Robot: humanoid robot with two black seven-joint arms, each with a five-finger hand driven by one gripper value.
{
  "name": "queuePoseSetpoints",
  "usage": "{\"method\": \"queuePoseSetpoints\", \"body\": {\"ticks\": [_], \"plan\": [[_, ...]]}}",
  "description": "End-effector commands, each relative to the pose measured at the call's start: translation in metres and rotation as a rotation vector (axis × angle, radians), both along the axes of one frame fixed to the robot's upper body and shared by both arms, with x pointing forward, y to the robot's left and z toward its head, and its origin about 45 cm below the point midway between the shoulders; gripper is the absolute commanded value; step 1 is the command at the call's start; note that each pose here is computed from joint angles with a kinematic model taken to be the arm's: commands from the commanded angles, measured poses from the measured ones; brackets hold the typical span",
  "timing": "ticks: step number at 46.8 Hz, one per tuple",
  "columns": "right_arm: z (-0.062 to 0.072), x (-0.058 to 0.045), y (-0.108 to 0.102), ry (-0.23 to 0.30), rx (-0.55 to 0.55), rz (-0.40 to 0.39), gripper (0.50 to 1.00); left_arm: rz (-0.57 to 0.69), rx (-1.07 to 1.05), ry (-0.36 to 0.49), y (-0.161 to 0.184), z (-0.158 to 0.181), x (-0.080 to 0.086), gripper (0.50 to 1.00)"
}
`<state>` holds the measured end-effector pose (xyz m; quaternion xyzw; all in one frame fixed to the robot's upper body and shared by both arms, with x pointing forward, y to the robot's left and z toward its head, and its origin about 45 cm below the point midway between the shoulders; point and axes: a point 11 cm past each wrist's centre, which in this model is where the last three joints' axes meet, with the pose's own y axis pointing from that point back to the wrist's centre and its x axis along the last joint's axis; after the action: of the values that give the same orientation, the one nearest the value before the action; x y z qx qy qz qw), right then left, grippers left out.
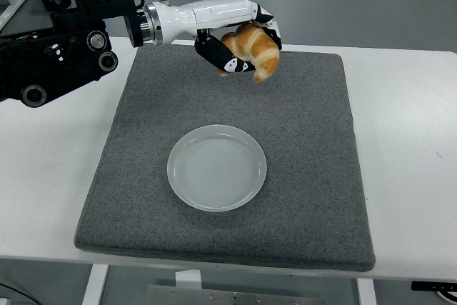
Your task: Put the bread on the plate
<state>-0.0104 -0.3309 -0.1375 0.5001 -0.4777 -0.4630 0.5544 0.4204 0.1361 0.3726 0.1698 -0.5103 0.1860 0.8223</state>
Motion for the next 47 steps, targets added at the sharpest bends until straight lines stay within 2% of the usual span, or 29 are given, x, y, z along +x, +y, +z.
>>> {"method": "queuePoseSetpoints", "body": {"ticks": [1,17,24,38,47], "plan": [[0.0,0.0,0.0,0.0,0.0,-0.001,0.932,-0.05,0.0,0.0,-0.005,0.001,-0.009,0.5],[0.0,0.0,0.0,0.0,0.001,-0.001,0.93,-0.239,0.001,-0.005,-0.016,0.006,-0.043,0.5],[0.0,0.0,0.0,0.0,0.0,0.0,0.93,-0.319,0.057,-0.016,-0.019,-0.007,-0.056,0.5],[0.0,0.0,0.0,0.0,0.001,-0.001,0.93,-0.348,0.184,-0.019,-0.014,-0.042,-0.063,0.5],[0.0,0.0,0.0,0.0,0.001,-0.001,0.932,-0.329,0.239,-0.009,-0.005,-0.065,-0.06,0.5]]}}
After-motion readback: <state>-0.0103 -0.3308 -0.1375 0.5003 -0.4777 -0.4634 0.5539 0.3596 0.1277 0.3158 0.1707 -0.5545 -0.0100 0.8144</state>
